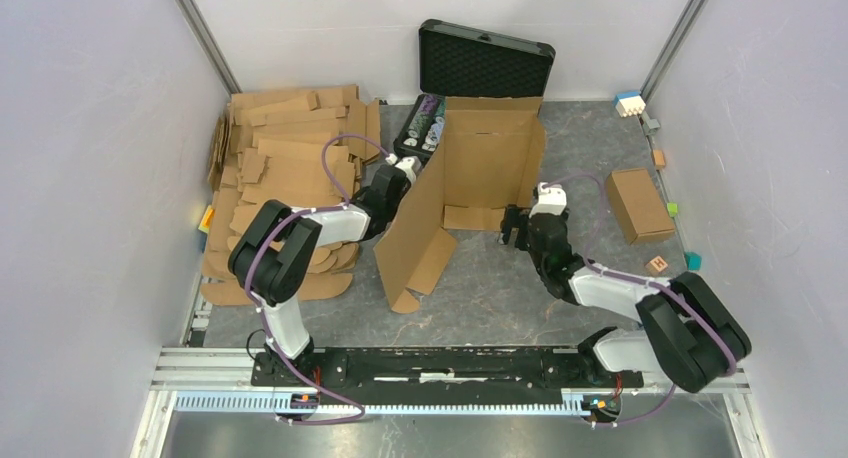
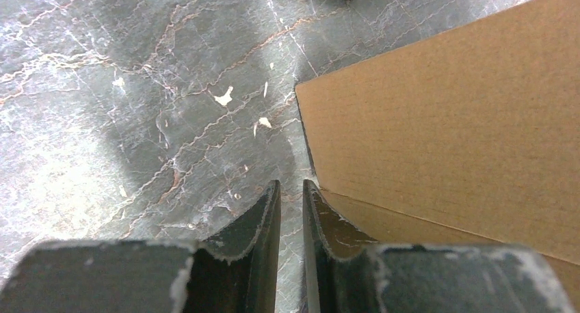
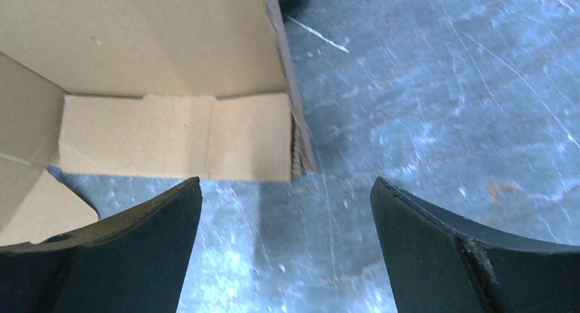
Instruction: Fold the paper box
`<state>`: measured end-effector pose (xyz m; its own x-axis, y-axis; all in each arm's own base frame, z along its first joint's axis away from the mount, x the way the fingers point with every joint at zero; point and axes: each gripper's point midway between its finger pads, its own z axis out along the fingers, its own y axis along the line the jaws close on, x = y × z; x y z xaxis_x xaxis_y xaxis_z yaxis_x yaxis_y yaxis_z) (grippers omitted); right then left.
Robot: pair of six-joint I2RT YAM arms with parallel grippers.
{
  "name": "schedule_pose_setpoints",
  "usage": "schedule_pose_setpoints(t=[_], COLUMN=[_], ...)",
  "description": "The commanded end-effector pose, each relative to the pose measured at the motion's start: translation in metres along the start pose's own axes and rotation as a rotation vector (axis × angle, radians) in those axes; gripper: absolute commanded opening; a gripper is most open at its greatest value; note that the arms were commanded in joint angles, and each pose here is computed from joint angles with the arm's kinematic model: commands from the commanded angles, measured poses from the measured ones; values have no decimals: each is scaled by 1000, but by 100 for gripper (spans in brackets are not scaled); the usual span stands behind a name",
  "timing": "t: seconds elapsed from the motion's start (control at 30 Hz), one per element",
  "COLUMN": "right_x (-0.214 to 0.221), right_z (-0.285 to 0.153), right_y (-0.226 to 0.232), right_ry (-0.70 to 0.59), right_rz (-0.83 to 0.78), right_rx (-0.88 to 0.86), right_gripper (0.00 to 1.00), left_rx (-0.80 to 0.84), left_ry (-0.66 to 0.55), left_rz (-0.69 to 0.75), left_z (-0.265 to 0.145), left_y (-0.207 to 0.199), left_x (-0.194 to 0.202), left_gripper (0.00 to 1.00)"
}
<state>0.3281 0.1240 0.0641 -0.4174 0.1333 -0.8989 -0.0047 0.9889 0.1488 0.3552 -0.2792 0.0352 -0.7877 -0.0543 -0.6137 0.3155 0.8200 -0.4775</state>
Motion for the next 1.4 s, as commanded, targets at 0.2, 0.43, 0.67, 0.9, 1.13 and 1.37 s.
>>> schedule_pose_setpoints(t=[0.2, 0.43, 0.67, 0.9, 1.13, 1.37], right_x=[14, 0, -6, 3, 10, 39], right_z=[-39, -23, 22, 58, 73, 78], right_y=[17, 79, 114, 126, 123, 119], right_ry=[-40, -32, -22, 22, 47, 122], right_rz=[67, 37, -55, -75, -97, -114], right_rx=[-214, -332, -296, -238, -186, -158], right_gripper=[54, 0, 0, 0, 0, 0], left_rx=[29, 26, 35, 44, 58, 73], left_ry=[-78, -89, -88, -85, -78, -80], left_rz=[58, 66, 65, 62, 56, 57], left_z=[-10, -14, -15, -14, -12, -12], left_y=[-15, -15, -17, -19, -20, -23], left_x=[-29, -31, -31, -30, -28, -28], left_gripper=[25, 25, 25, 25, 25, 25])
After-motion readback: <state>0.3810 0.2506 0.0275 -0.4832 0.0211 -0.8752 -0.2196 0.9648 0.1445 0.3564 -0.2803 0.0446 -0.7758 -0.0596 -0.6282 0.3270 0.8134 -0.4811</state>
